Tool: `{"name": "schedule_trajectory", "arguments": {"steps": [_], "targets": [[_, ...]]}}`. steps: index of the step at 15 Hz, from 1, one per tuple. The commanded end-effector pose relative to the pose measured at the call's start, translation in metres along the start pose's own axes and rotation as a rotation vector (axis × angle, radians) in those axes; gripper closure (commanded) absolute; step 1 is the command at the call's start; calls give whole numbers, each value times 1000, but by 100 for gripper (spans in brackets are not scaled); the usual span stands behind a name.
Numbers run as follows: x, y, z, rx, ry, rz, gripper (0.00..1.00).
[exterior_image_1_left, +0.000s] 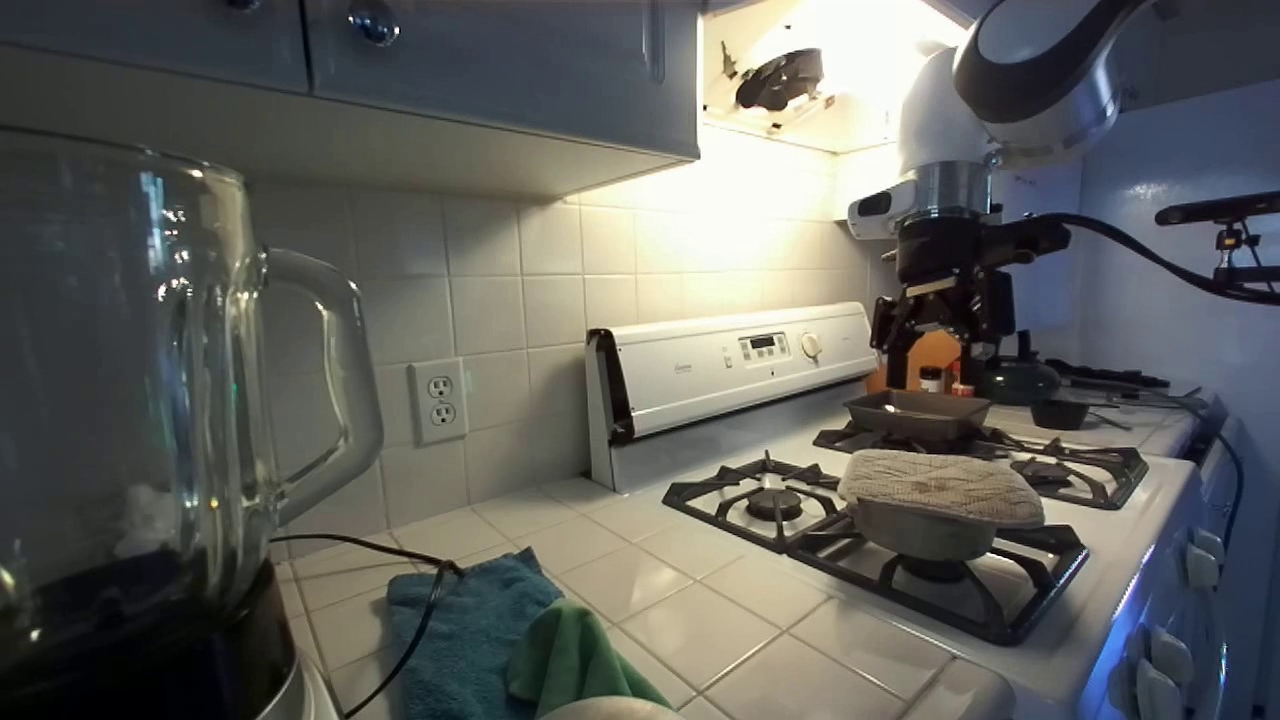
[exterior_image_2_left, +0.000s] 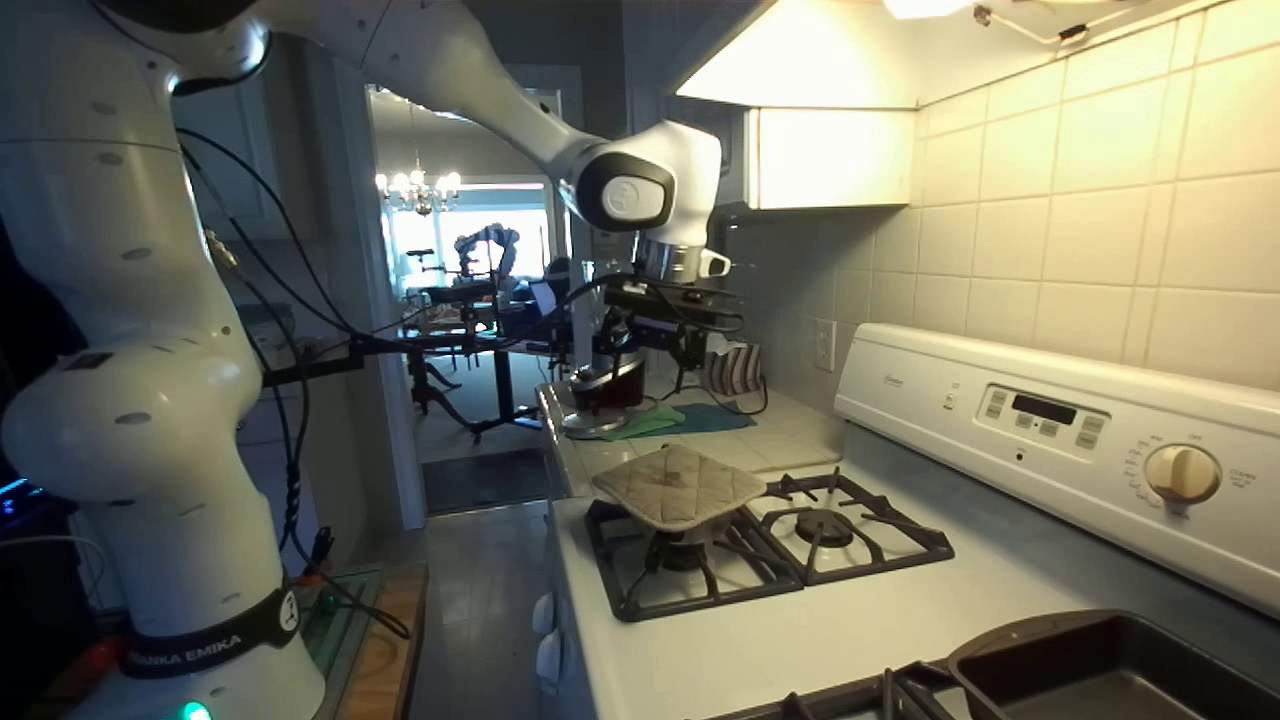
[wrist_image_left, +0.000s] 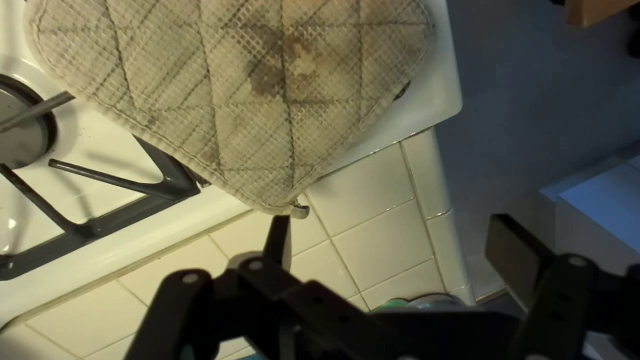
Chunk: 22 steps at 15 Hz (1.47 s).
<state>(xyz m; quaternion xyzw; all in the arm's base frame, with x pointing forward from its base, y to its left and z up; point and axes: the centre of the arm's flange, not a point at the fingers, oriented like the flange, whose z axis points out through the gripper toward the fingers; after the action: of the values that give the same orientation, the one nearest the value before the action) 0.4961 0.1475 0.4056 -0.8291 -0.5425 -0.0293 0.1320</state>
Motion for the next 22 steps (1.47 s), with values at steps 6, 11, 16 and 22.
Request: {"name": "schedule_trajectory", "arguments": {"steps": [6,11,16,22], "targets": [[43,9,47,-107,-163,55,0],[59,22,68,-126,-241,40,0],[75,28,88,-116,-332,-53,0],[89,33,101,-66,-440,-210,0]]}}
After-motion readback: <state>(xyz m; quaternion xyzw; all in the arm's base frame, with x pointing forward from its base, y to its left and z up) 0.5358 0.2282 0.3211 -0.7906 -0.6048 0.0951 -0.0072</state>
